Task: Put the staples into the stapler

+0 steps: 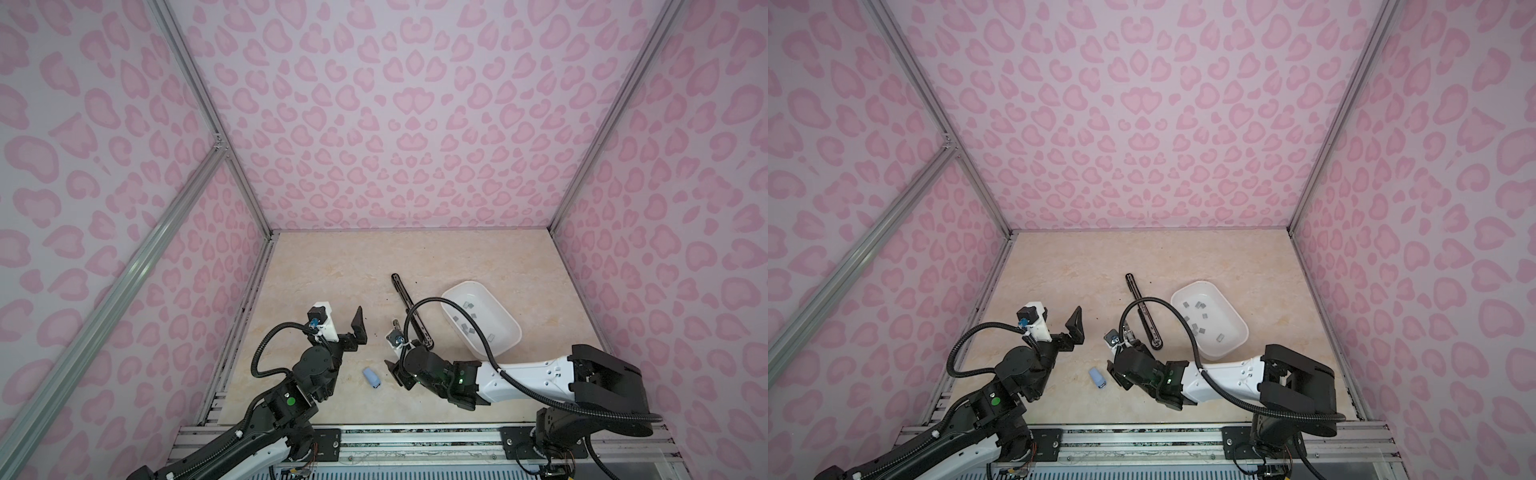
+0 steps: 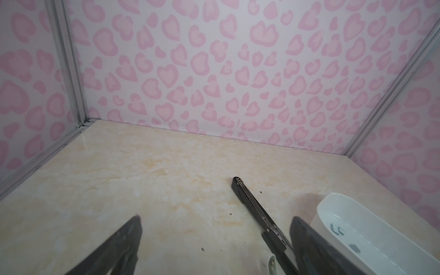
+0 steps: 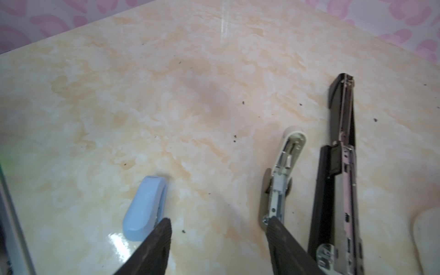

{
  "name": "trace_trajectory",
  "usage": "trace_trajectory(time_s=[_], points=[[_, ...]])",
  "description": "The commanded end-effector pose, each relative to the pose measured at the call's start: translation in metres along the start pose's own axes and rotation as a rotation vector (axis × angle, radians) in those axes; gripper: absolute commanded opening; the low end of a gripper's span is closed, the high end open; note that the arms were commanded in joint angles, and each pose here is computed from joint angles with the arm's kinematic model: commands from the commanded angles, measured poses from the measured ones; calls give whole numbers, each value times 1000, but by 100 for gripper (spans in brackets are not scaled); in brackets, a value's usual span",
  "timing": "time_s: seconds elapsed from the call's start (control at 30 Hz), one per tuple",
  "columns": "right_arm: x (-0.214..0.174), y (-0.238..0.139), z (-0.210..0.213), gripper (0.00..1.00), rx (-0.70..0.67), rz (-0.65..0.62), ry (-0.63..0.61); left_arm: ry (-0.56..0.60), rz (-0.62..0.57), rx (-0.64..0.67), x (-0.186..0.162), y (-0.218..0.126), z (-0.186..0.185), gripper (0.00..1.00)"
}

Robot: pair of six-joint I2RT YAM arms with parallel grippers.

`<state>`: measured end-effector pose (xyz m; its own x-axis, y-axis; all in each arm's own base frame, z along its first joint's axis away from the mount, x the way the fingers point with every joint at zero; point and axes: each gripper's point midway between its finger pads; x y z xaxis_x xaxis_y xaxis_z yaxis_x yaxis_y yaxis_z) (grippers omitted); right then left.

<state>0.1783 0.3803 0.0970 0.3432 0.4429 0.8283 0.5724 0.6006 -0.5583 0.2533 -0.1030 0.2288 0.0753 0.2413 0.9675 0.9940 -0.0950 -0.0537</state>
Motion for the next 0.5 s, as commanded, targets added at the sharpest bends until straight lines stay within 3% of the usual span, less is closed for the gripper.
trace_trajectory(time_s=[0.0,0.17,0.47], points=[[1,3,32,65,53,-46,-38,-89,-13,66,-5,1,22,97],[-14,18,50,64,62,-15,-66,-151,-9,116,-11,2,45,97],[-28,37,44,58,1,15,-70,-129,0,128,-6,4,45,97]])
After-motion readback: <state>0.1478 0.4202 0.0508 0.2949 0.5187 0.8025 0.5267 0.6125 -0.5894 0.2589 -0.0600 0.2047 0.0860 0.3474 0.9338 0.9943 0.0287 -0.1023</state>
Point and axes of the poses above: each gripper's point midway between its finger pads, its own y axis out along the fingers, its own z axis along the line the jaws close on, x = y × z
